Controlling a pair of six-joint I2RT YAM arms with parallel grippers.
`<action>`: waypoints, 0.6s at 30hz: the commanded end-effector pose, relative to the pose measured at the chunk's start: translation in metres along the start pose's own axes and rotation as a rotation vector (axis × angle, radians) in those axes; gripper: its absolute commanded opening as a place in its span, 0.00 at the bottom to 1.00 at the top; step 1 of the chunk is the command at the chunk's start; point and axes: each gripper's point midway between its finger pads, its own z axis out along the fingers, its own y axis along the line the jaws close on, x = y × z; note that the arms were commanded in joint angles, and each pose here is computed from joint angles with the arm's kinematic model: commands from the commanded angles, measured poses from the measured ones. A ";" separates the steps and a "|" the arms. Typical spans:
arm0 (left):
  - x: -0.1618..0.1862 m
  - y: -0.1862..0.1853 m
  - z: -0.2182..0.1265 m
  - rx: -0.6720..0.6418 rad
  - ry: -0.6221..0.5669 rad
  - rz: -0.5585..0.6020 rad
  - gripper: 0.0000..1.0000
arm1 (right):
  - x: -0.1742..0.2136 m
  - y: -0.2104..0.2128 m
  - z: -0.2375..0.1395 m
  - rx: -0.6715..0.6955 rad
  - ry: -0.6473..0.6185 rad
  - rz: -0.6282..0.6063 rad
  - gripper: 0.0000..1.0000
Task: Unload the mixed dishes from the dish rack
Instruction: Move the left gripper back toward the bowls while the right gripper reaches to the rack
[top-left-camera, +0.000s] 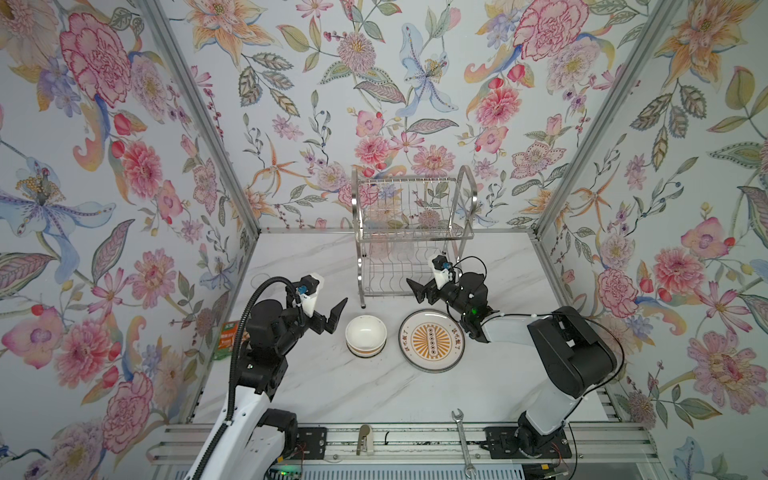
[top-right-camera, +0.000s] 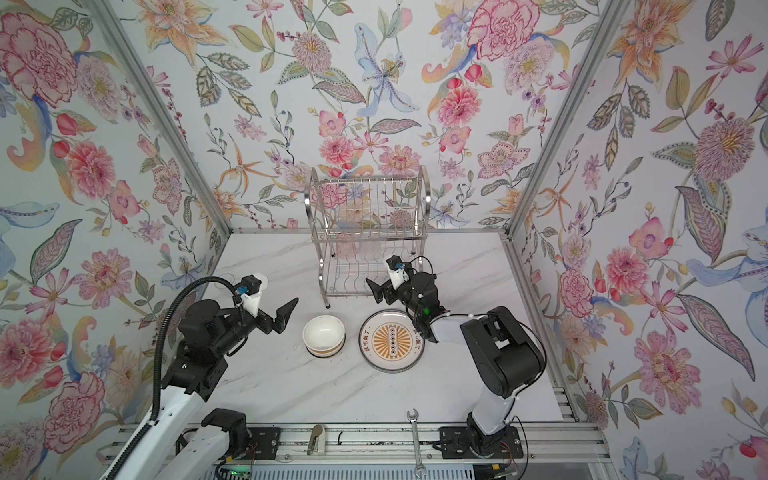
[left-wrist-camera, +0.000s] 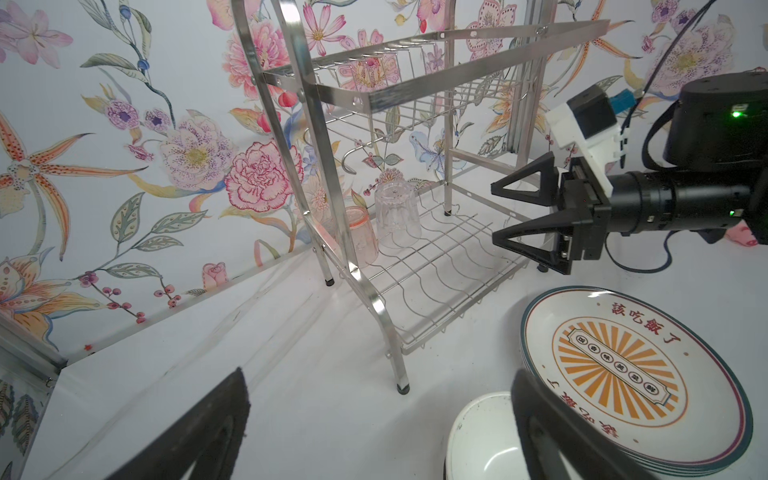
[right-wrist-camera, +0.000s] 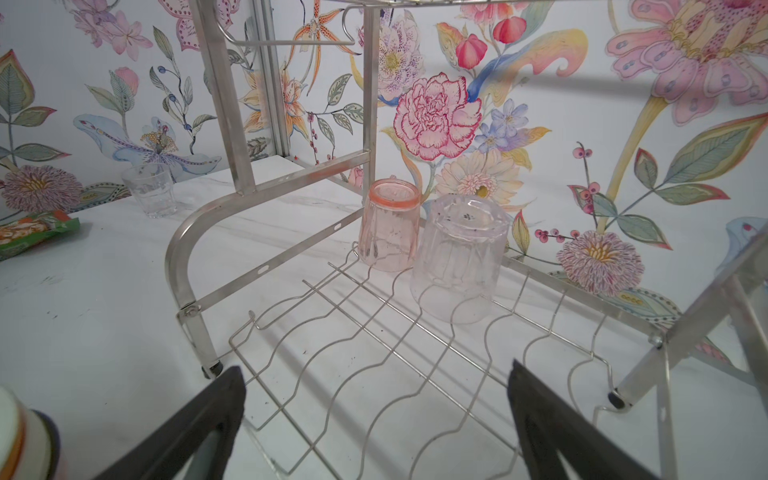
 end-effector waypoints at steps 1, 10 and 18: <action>0.002 0.001 0.005 -0.024 -0.013 0.034 0.99 | -0.006 -0.006 0.018 -0.021 -0.042 -0.016 0.99; 0.005 -0.003 0.009 -0.015 -0.026 0.020 0.99 | 0.016 -0.035 0.066 0.012 -0.029 -0.032 0.99; 0.011 -0.006 0.008 -0.015 -0.010 0.031 0.99 | 0.027 -0.056 0.100 0.037 -0.023 -0.046 0.99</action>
